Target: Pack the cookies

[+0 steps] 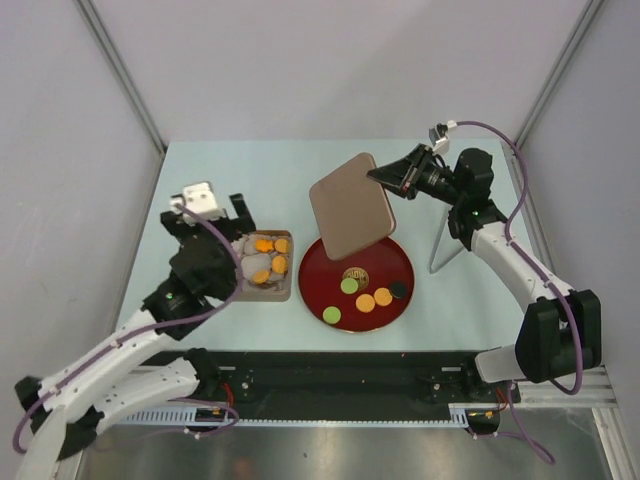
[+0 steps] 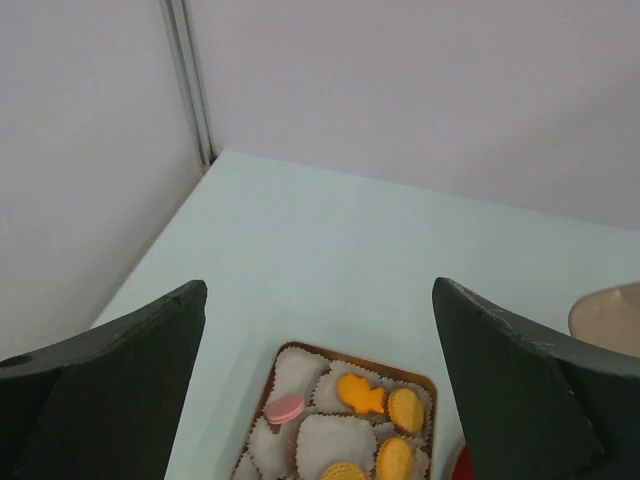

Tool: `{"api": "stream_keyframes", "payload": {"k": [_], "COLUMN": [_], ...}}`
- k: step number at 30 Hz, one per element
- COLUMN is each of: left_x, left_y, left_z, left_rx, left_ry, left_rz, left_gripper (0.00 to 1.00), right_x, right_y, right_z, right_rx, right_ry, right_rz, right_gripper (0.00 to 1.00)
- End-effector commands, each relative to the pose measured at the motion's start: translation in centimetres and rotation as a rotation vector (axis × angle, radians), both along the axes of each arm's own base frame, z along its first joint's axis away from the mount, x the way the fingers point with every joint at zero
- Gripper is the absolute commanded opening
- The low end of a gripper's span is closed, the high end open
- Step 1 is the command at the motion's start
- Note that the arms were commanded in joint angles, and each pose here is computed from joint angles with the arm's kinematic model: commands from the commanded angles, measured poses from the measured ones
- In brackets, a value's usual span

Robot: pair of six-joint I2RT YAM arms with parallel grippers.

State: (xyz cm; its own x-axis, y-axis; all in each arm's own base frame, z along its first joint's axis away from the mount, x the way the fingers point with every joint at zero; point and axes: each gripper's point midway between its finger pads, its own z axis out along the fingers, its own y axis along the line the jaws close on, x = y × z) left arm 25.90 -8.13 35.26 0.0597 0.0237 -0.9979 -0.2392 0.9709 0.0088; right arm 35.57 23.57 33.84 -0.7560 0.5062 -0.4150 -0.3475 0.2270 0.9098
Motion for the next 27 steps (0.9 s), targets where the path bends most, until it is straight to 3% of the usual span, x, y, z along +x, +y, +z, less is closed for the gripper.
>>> {"api": "stream_keyframes", "payload": {"k": [1,6,10,11,16,22,27], "left_x": [0.1,0.7,0.0,0.4,0.1,-0.7,-0.7], "left_y": [-2.9,-5.4,-9.7,-9.9,-12.1,-13.5,-13.5], "left_z": [-7.8,-6.9,-7.4,-6.2,-7.1,-5.4,-4.1], "left_rx": [-0.347,-0.601,-0.829,-0.867,-1.076,-1.185,-1.157], "left_ry": [0.279,0.228,0.319,0.269,0.316,0.276,0.220], "left_rz": [-0.256,-0.498,-0.771,-0.818,-0.956,-1.134,-1.169], "left_gripper": [0.99,0.97,0.93,0.92,0.92,0.93,0.93], "right_x": [-1.2,-1.7,-2.3,-2.4,-3.1,-3.5,-3.7], "right_y": [0.5,-0.4,-0.5,-0.5,-0.6,-0.3,0.2], "right_z": [3.9,5.1,6.2,6.3,6.9,7.0,6.5], "right_rx": [0.089,0.105,0.128,0.131,0.144,0.161,0.168], "right_ry": [-0.113,-0.130,-0.156,-0.158,-0.183,-0.191,-0.178], "right_rz": [0.050,0.042,0.059,0.061,0.080,0.108,0.128], "right_gripper": [0.00,0.00,0.00,0.00,0.00,0.00,0.00]}}
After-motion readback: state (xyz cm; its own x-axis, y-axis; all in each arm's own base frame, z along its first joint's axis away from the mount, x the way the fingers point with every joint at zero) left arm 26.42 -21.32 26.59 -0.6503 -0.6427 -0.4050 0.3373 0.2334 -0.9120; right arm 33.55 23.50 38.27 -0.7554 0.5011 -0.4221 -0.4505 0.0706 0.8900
